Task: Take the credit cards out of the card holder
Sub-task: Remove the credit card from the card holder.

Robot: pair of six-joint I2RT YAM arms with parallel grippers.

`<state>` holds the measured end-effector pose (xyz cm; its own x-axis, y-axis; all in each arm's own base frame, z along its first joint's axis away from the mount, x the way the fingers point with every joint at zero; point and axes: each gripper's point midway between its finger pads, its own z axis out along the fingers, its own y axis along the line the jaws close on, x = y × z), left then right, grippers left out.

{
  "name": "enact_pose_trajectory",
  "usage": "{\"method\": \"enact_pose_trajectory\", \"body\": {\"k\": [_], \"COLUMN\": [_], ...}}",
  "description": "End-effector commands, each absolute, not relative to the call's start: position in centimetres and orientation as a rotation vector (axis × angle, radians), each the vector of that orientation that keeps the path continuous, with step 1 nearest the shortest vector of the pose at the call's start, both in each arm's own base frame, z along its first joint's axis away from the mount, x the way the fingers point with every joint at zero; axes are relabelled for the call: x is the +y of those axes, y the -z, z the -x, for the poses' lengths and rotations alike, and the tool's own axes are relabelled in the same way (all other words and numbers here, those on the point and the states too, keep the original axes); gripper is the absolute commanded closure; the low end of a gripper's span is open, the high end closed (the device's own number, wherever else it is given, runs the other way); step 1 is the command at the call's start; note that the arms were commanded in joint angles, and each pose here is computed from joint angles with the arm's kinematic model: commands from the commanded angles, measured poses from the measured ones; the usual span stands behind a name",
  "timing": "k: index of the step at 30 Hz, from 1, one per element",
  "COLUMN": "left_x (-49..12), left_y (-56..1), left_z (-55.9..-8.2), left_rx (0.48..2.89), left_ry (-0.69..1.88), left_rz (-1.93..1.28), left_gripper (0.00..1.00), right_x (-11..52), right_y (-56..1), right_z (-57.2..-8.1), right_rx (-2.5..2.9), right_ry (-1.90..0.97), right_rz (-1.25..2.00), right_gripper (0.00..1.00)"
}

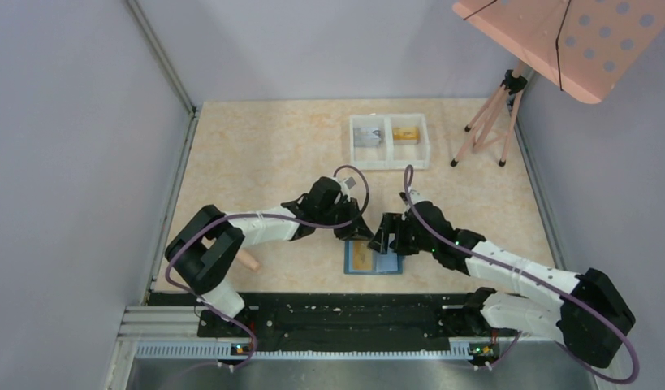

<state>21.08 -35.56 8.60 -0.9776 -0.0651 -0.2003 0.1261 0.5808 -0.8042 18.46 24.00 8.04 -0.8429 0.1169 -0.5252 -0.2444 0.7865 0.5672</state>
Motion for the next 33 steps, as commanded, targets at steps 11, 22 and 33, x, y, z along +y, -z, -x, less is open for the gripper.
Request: {"method": "enact_pose_trajectory", "body": {"k": [11,22,33], "left_x": [-38.4,-33.3,-31.4], "left_y": [-11.9,-8.5,-4.8], "left_z": [-21.8,-22.2,-20.4], "left_rx": [2.496,2.599,2.689], "left_ry": [1.443,1.162,1.085], "left_rz": [-0.146,0.038,0.053], "left_gripper": [0.75,0.73,0.78], "right_x": [21.2,25.3,24.8], "right_y": [-13.4,-10.7,-5.1], "right_z": [-19.2,-17.5,-18.4], "right_rx": [2.325,2.387,2.478], "right_ry": [-0.761,-1.034,-1.013], "right_rz": [0.069,0.146,0.103], "right_gripper": [0.38,0.57,0.61]}}
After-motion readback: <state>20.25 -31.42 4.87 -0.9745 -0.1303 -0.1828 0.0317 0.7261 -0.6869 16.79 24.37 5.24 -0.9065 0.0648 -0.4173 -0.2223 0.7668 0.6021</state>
